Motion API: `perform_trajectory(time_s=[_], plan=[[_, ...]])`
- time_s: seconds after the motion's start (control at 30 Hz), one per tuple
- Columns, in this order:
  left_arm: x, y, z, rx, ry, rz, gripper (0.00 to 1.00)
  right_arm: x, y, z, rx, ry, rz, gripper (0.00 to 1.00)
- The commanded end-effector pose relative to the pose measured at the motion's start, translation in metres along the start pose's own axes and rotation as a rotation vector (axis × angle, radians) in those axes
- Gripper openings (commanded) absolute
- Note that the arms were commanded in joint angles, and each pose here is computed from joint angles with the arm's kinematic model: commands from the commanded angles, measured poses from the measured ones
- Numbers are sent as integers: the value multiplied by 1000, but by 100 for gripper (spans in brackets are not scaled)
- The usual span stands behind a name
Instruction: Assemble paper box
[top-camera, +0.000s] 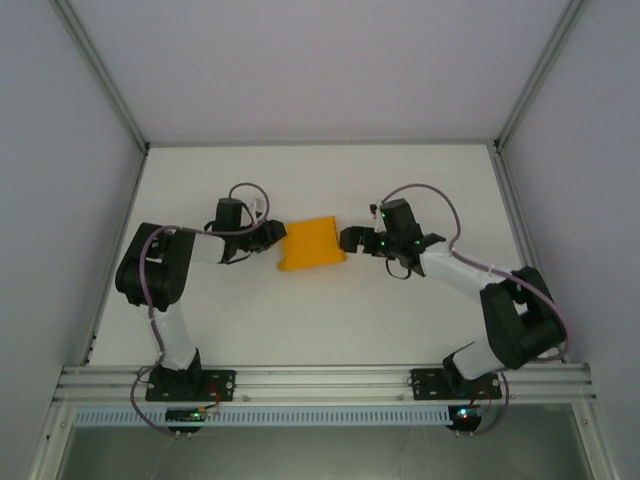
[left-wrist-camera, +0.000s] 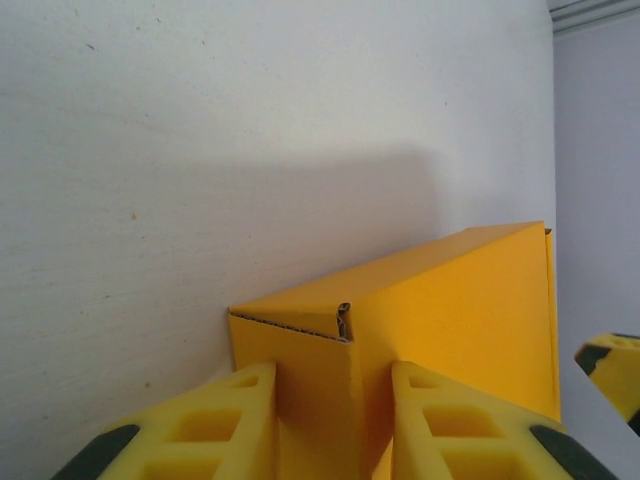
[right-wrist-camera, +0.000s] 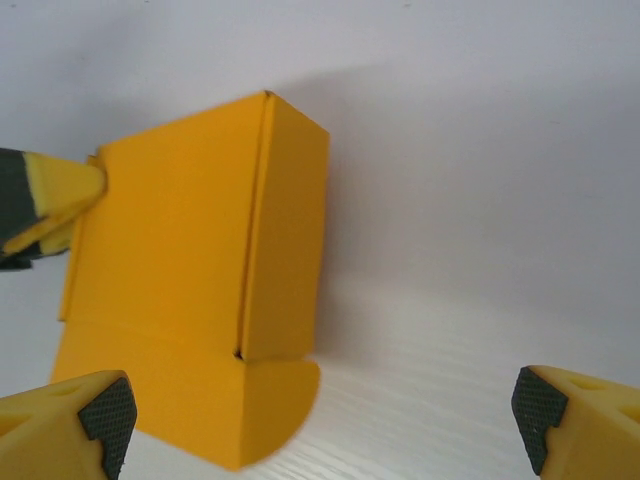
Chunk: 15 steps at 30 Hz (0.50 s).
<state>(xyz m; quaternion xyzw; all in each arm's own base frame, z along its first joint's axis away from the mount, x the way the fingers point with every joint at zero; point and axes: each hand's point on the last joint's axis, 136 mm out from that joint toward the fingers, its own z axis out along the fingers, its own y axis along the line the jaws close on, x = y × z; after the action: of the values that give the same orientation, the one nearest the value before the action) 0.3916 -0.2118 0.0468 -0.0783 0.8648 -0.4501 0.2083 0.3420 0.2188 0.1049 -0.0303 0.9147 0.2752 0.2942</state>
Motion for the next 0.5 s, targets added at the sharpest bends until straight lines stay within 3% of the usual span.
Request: perform_trajectory(time_s=[0.0, 0.17, 0.47], plan=[[30, 50, 1, -114, 60, -110, 26, -14, 23, 15, -109, 33, 63, 99], [28, 53, -3, -65, 39, -144, 22, -15, 33, 44, -214, 108, 164, 97], [28, 58, -7, -48, 31, -148, 22, -17, 68, 72, -453, 192, 278, 77]])
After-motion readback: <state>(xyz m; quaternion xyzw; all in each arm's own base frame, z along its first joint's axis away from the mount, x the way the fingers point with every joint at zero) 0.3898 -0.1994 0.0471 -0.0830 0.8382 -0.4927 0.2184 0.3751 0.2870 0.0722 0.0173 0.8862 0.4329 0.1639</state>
